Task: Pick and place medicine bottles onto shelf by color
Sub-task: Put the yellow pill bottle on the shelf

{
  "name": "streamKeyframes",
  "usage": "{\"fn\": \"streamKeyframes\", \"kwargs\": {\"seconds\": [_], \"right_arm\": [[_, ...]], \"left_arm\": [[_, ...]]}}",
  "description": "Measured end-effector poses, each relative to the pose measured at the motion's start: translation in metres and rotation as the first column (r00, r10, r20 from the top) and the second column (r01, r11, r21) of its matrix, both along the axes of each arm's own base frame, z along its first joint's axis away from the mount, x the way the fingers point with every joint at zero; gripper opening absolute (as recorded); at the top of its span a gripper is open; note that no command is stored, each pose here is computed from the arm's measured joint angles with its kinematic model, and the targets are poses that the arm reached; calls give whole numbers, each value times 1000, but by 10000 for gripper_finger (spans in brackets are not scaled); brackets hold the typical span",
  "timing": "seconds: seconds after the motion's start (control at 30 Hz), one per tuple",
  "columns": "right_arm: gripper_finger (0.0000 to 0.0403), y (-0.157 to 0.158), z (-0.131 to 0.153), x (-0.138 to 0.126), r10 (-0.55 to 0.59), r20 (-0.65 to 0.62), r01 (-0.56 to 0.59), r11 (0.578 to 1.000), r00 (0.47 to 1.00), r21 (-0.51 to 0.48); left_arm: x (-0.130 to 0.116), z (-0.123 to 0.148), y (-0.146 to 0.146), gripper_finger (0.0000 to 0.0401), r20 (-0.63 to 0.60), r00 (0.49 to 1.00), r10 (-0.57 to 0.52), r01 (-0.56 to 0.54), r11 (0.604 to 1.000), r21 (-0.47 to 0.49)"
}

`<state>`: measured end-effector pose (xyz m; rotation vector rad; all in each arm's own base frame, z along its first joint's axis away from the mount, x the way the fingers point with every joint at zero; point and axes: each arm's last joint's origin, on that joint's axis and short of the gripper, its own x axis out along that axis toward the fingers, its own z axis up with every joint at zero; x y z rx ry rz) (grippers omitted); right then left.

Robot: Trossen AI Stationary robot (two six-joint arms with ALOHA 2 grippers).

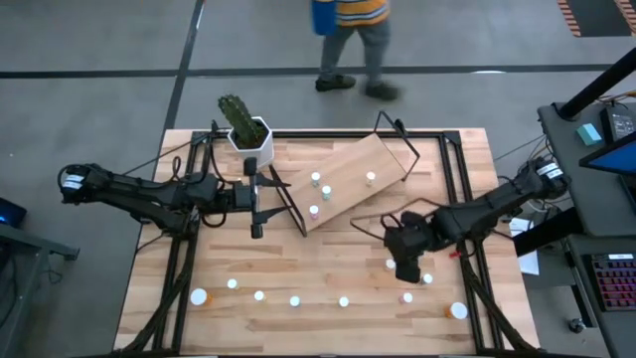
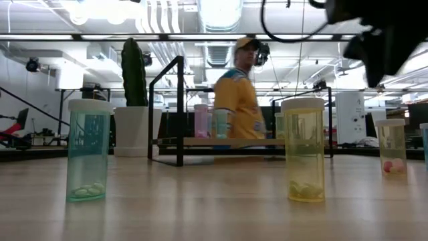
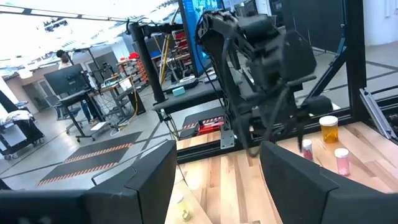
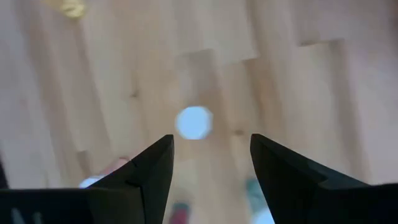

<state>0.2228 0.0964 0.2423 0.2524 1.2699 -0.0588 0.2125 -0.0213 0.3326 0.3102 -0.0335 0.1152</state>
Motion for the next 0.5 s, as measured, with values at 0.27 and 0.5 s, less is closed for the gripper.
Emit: {"fn": "streamKeyframes", "kwargs": {"seconds": [0.27,0.5], "right_arm": [[203,5,-37,-18,-16,53,14,999,998,29],[203,7,-46,-13,24,120,-29,999,992,38]], "left_arm": [[0,0,0,215,1,1000,0,0,1000,0],[0,0,0,215,4,1000,0,0,1000,0]]}}
